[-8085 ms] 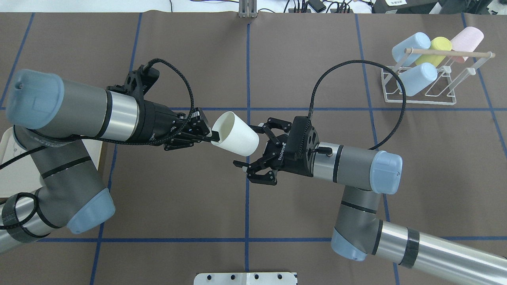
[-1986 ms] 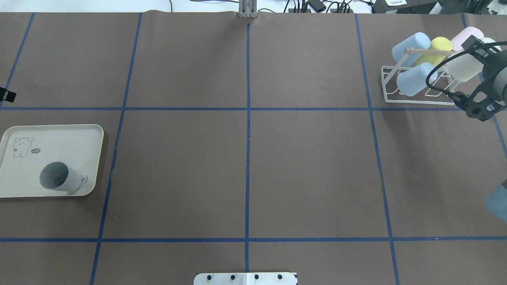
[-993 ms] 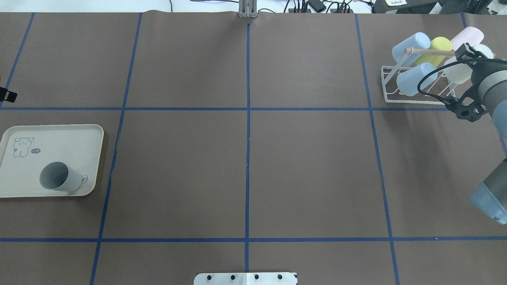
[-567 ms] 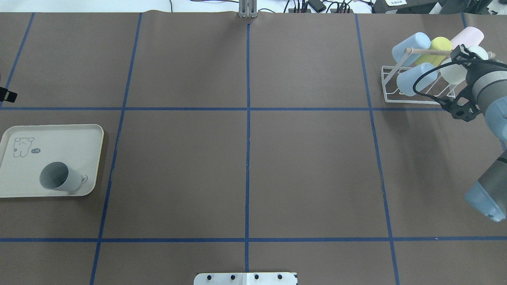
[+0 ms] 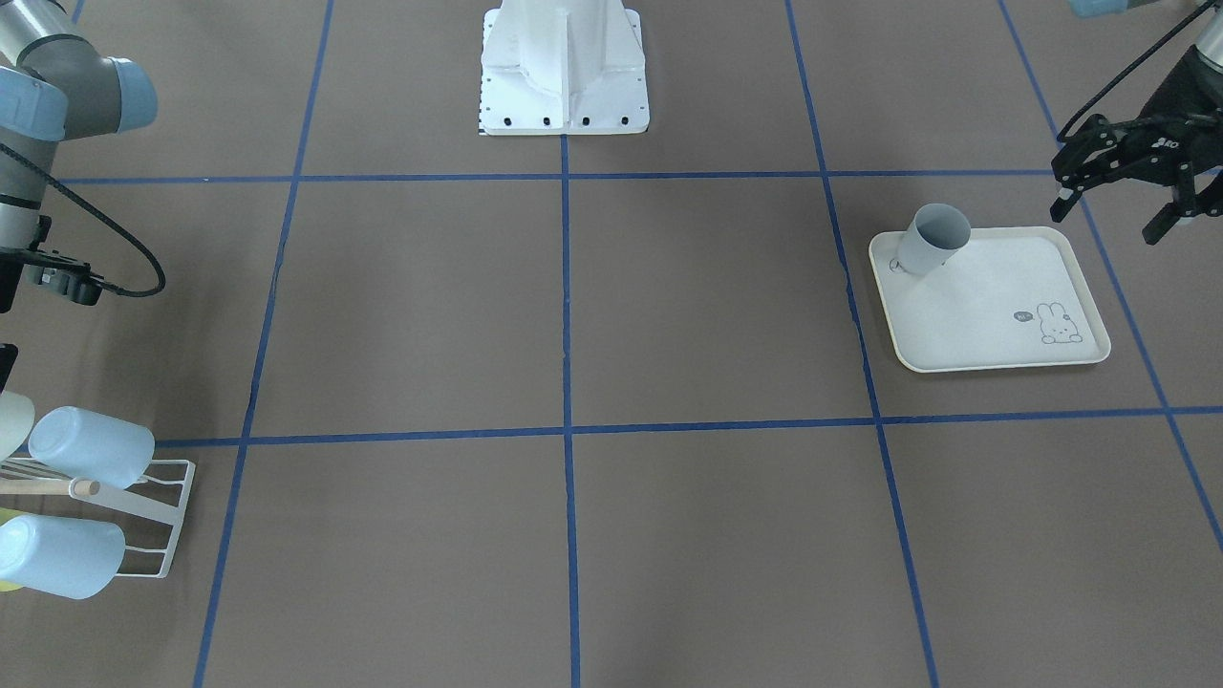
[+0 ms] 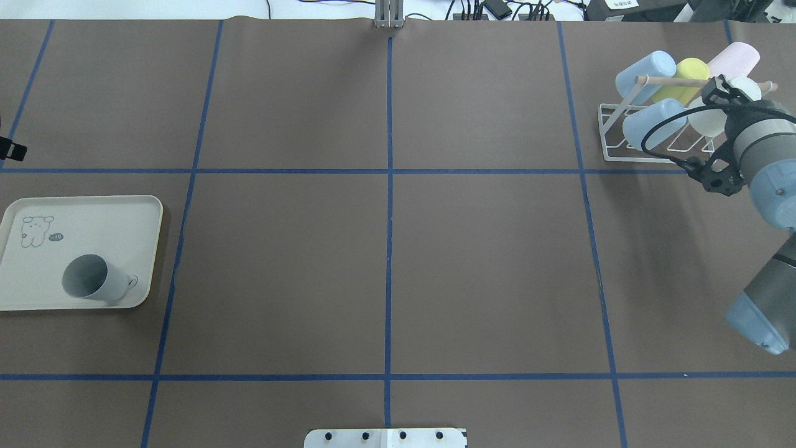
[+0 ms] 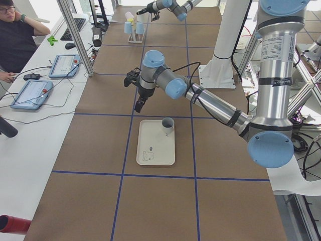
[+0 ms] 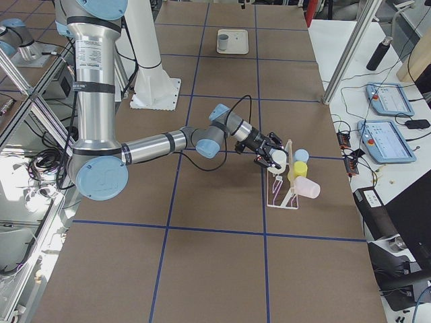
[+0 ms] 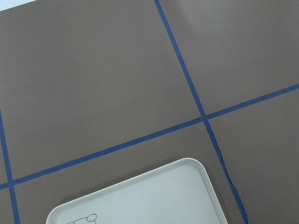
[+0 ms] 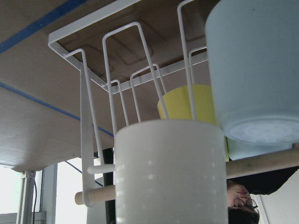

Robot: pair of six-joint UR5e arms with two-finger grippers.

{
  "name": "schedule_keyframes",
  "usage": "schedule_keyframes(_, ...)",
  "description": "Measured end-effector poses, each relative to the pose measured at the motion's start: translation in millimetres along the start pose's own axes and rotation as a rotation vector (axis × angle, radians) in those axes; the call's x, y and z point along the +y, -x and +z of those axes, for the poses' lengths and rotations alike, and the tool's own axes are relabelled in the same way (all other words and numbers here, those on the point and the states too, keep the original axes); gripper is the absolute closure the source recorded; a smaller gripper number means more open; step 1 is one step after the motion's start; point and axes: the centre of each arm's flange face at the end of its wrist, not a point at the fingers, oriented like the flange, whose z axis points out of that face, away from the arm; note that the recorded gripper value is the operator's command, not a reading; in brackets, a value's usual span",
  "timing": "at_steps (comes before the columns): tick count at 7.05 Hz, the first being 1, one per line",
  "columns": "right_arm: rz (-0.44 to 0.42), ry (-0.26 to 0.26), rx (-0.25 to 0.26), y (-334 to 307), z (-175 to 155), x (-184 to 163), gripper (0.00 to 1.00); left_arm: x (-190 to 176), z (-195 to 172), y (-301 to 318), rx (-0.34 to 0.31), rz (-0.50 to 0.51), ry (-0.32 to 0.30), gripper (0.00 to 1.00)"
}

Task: Transfer IKEA cup to right arm and place on rack

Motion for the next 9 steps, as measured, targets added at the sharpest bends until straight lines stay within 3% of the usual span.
schedule_keyframes(5, -0.031, 0.005, -0.016, 5.9, 6.2, -9.3, 0.87, -0.5, 0.0, -0.2, 0.0, 0.0, -0.001, 0.0)
schedule_keyframes(9, -0.04, 0.001, -0.015, -1.5, 12.3, -20.2, 0.62, -0.4, 2.2, 0.7, 0.0, -0.001, 0.003, 0.0)
